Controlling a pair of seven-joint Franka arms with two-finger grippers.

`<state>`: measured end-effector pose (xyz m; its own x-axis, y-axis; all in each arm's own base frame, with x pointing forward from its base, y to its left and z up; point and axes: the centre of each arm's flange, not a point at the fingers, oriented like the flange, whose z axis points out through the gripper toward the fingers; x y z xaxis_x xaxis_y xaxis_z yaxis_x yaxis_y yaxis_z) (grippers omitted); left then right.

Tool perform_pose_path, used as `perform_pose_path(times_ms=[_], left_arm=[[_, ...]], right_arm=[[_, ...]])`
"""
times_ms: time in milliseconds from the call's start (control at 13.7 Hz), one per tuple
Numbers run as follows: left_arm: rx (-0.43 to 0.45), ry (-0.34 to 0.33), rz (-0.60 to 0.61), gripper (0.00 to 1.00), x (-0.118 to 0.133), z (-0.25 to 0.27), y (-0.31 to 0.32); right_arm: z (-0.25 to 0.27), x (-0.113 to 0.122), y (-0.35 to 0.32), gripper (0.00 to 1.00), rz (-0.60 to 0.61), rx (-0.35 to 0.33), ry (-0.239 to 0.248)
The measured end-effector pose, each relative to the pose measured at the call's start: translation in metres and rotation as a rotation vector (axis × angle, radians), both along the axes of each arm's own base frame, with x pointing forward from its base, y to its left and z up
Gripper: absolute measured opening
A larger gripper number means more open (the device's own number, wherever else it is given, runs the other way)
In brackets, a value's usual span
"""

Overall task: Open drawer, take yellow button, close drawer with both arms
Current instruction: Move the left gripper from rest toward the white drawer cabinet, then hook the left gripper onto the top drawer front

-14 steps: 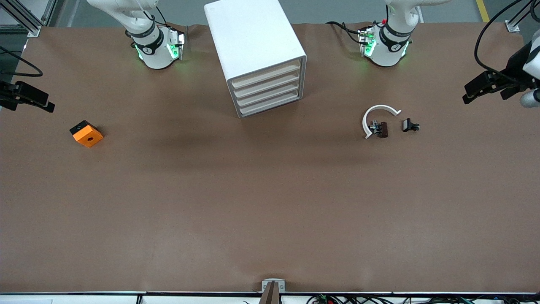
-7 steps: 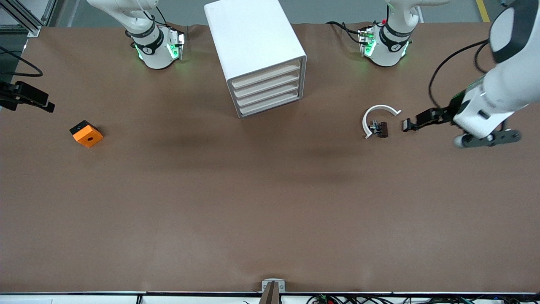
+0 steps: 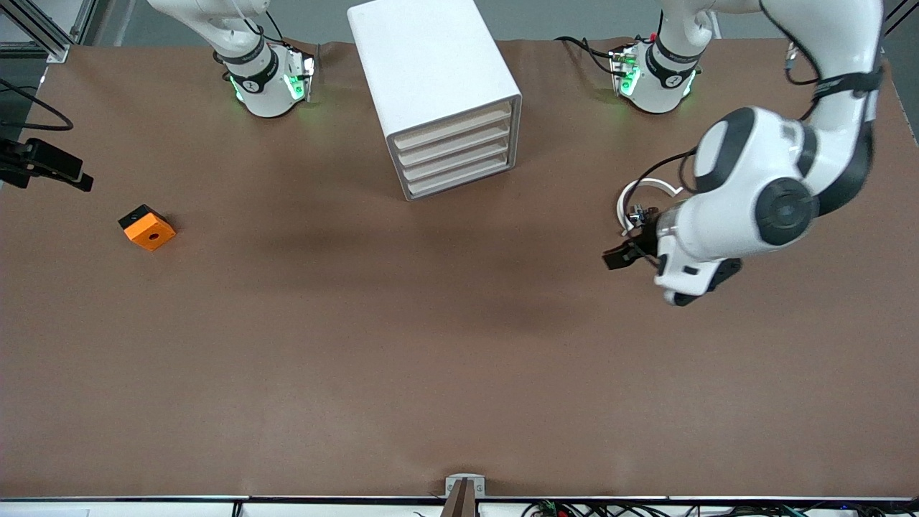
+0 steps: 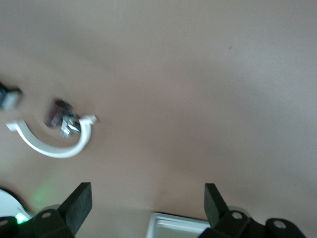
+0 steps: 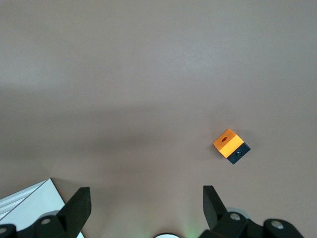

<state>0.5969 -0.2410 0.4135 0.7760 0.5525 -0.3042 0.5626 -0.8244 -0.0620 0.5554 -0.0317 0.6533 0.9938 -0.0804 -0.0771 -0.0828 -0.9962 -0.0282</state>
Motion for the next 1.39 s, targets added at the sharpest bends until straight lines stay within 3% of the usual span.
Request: perform_pose_path(times_ms=[365,511,731,877,1242,1388], left_arm=[[0.09,0.056,0.207,1.0,-0.019,-0.076,-0.108],[0.14,0.119,0.37,1.0,-0.033,-0.099,-0.144],[0.21,0.281,0.679,1.0,-0.054,-0.126,-0.18],[0.234,0.434,0.845,1.0,-0.064,-0.134,-0.192],[0.347,0.788,0.889,1.0,-0.106,-0.135,-0.214],[0.39,0.874,0.934,1.0,-0.111,-0.142,-0.218]], right_arm=[[-0.001,0.001,0.005,1.0,0.009,0.001,0.001],[-0.003,0.002,0.007,1.0,0.013,0.001,0.003],[-0.005,0.004,0.012,1.0,0.023,0.001,0.007],[-0.005,0.006,0.014,1.0,0.025,0.001,-0.004],[-0.013,0.013,0.035,1.0,0.06,0.001,-0.004],[-0.016,0.015,0.037,1.0,0.063,0.001,-0.001]])
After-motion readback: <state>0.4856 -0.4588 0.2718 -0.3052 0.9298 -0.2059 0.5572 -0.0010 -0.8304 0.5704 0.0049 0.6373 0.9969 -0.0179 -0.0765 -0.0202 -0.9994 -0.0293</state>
